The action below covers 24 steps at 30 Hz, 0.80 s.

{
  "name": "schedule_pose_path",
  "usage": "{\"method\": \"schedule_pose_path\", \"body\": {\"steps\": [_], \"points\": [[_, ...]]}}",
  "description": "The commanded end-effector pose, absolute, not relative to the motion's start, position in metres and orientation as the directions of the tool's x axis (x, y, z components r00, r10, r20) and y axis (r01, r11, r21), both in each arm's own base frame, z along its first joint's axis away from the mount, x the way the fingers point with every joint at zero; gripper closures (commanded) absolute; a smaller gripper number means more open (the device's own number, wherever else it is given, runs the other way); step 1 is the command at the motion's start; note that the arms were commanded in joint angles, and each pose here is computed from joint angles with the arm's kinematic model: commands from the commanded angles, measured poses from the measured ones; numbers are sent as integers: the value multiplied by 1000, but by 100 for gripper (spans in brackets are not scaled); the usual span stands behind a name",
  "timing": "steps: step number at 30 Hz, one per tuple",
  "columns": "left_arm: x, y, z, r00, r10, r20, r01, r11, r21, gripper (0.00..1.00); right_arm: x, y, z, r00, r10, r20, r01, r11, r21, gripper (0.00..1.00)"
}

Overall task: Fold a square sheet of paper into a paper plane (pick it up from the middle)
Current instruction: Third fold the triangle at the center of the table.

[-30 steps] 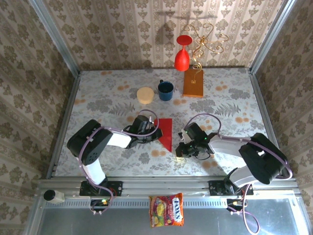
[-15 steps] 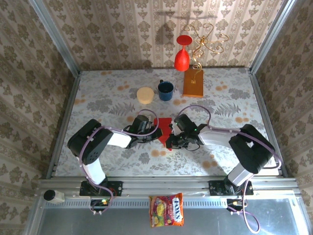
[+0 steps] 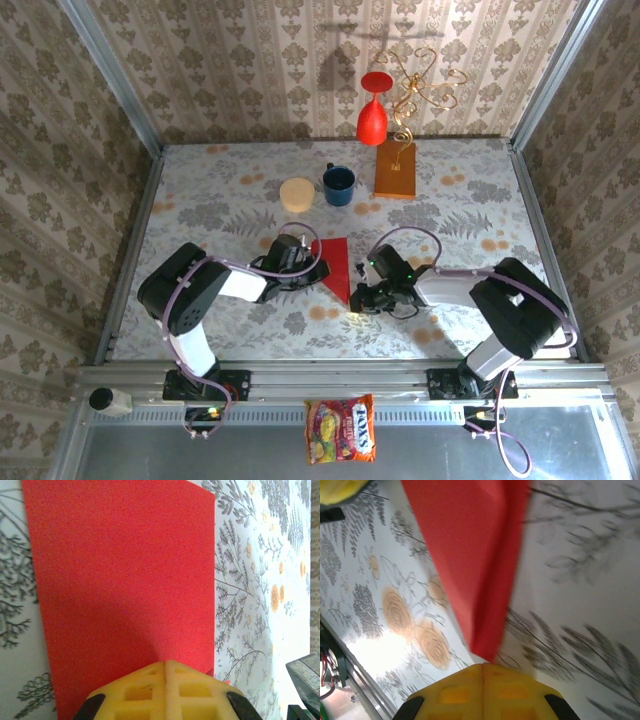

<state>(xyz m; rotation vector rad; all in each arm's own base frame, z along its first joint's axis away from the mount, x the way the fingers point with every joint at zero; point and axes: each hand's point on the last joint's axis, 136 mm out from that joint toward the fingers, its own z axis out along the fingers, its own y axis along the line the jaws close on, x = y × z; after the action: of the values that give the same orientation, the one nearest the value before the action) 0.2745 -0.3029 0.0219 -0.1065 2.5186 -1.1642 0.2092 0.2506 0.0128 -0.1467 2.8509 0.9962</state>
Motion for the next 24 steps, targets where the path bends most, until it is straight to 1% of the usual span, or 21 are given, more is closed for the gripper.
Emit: {"method": "schedule_pose_path", "body": {"steps": [1,5,8,10,13,18,24], "points": [[242,-244,-52,-944,-297,-146,-164,803,-573,100,197,219,8,-995,-29,-95,-76,840,537,100],[225,-238,-52,-901,-422,-98,-293,760,-580,100,213,227,39,-987,-38,-159,-121,818,562,100],[207,-234,-48,-852,-514,-102,-382,743,-550,100,224,240,60,-979,-60,-194,-165,788,593,100],[201,-236,-42,-835,-536,-122,-397,741,-542,100,231,251,69,-976,-73,-204,-187,760,623,100],[202,-243,-31,-823,-547,-153,-386,737,-555,100,241,271,79,-974,-94,-208,-211,717,665,100],[210,-247,-20,-827,-531,-183,-359,750,-555,100,249,288,69,-976,-118,-185,-213,705,676,100],[212,-246,-18,-832,-522,-187,-349,755,-555,100,248,289,43,-985,-104,-141,-172,714,678,100]]}}
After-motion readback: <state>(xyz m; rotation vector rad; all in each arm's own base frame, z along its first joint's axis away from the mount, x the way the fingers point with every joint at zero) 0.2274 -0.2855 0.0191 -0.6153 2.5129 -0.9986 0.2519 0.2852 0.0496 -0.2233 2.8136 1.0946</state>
